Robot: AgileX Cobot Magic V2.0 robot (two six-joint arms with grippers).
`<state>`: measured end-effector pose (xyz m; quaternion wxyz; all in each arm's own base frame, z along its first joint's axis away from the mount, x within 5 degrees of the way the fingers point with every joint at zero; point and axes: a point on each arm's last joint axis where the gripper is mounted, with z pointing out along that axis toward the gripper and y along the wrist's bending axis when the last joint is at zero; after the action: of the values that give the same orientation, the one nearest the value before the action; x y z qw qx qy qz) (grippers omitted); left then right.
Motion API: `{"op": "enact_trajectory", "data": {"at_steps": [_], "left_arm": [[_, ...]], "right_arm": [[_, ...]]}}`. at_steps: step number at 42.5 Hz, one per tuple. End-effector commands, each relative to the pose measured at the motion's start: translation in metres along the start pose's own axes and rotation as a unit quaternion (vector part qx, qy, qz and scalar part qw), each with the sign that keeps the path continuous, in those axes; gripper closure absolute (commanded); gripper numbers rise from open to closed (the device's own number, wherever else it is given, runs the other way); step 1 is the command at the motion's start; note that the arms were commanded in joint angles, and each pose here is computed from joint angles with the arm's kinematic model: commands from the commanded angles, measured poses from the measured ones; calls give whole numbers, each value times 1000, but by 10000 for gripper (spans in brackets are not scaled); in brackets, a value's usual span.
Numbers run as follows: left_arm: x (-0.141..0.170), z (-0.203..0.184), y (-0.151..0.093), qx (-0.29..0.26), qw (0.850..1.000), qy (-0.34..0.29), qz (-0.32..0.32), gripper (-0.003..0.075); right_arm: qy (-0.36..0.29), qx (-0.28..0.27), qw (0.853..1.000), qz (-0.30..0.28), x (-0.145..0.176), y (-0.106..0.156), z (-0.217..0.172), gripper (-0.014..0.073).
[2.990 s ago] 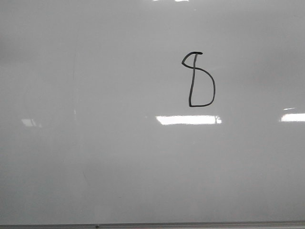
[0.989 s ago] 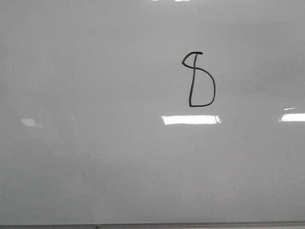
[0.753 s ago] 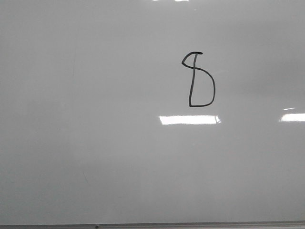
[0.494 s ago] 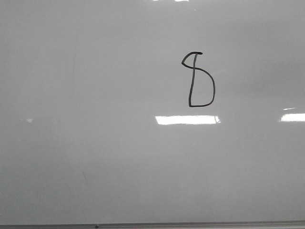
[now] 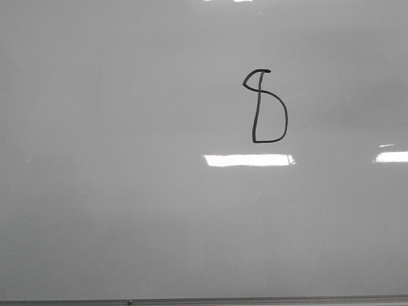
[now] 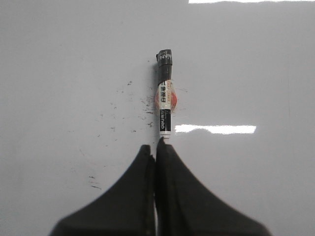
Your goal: Write number 8 on whiteboard
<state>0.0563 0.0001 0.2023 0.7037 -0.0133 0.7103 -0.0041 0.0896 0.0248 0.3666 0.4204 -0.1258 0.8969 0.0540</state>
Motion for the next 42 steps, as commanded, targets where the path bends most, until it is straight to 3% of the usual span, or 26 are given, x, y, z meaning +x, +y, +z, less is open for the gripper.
{"op": "enact_trajectory", "data": {"at_steps": [1,8,42], "left_arm": [[-6,-1,1,-6,999,-52,-15,741],[-11,-2,2,-9,997,-78,-23,741],[-11,-2,0,9,996,-80,-26,741]], "right_arm": [[-38,8,999,-2,-10,-2,-5,664],[-38,8,999,-2,-10,-2,-5,664],[-38,8,999,-2,-10,-2,-5,664]]}}
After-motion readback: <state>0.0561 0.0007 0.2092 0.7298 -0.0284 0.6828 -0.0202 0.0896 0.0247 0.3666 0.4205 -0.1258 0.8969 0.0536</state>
